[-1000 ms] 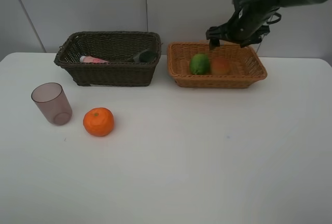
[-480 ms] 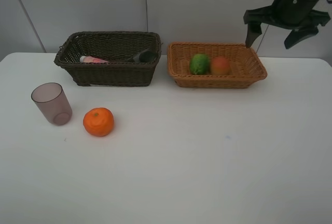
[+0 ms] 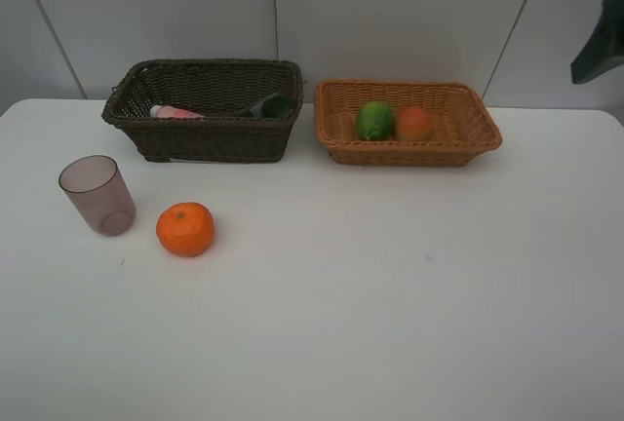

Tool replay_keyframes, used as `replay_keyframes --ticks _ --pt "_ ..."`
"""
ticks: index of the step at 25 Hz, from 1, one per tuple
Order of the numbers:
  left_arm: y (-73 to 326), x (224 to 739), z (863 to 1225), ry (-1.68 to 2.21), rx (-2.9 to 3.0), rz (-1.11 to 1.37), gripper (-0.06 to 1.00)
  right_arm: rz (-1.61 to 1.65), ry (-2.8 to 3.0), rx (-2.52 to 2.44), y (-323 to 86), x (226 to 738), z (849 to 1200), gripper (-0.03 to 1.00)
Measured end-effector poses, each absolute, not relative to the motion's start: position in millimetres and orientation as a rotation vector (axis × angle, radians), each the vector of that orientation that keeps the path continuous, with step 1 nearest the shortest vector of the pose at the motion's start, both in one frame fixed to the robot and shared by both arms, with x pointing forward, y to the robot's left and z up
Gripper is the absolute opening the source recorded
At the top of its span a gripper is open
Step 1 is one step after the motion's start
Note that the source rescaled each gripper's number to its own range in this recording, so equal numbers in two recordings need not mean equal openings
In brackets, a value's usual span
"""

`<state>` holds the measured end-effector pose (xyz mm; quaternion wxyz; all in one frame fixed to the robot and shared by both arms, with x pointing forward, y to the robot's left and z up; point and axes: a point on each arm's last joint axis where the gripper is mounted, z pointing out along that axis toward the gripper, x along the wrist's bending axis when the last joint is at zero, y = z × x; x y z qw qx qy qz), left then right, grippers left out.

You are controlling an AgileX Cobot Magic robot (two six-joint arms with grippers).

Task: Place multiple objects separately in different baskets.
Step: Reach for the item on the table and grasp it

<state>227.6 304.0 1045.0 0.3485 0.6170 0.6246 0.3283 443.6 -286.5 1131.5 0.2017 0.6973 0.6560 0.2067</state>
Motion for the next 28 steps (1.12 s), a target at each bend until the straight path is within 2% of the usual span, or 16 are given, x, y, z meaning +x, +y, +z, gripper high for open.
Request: replay_keyframes --ticks 6,15,21,28 --pt "304.0 227.6 1045.0 1.619 1.599 0.851 0.92 0.799 1.851 1.757 -284.7 362.4 1143.4 0.94" --pt "304.0 227.6 1045.0 1.619 1.599 0.851 0.92 0.997 1.683 1.569 -292.7 265.9 1126.4 0.94" --pt "304.0 227.6 1045.0 1.619 1.599 0.851 0.92 1.076 1.601 1.488 -295.7 230.4 1096.6 0.94" --pt "304.0 227.6 1045.0 1.619 1.599 0.851 0.92 1.081 1.582 1.473 -296.7 227.0 1067.2 0.94"
